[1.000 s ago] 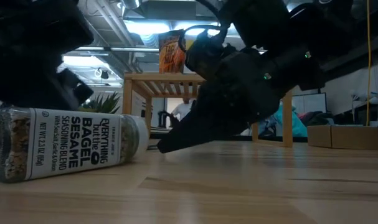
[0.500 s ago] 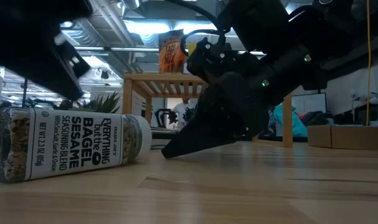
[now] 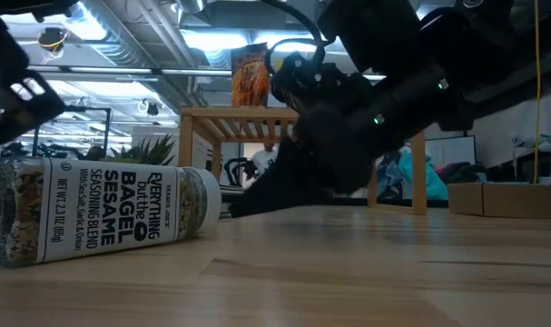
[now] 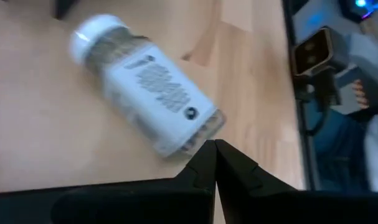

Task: Shelf spices
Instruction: Put the white seasoning bottle on the shelf

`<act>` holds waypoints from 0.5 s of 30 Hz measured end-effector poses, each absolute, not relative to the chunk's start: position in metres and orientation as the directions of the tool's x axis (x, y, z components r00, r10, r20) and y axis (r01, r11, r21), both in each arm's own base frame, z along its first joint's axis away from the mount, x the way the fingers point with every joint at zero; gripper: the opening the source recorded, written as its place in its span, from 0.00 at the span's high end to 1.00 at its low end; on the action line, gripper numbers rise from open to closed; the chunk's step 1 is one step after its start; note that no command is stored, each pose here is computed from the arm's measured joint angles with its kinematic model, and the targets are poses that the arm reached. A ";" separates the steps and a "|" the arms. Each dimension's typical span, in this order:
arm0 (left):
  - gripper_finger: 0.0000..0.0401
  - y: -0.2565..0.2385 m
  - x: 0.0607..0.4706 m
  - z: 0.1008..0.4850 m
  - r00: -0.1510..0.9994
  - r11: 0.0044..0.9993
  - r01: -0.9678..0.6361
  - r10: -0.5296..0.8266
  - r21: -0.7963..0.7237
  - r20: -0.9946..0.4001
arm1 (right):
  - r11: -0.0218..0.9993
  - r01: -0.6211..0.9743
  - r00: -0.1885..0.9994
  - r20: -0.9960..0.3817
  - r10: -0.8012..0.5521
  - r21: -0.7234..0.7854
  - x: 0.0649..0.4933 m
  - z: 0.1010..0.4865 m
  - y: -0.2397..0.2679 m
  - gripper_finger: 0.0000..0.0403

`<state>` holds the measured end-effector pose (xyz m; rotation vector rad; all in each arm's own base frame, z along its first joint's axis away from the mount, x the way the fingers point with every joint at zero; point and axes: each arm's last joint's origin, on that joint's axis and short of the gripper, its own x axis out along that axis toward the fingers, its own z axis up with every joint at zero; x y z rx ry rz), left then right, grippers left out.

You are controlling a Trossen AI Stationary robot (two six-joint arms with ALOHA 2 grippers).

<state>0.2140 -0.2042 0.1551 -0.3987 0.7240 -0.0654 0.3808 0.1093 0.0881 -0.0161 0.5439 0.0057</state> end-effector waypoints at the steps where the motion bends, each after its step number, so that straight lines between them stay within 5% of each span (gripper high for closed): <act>1: 1.00 -0.206 0.216 0.153 0.750 0.917 -0.068 -0.212 -0.392 -0.627 | 1.000 -0.008 0.862 -0.507 0.002 -0.010 0.382 0.089 0.108 0.56; 15: 1.00 -0.212 0.224 0.139 0.734 0.897 -0.048 -0.266 -0.438 -0.625 | 0.999 -0.042 0.875 -0.481 0.054 0.035 0.384 0.092 0.108 0.56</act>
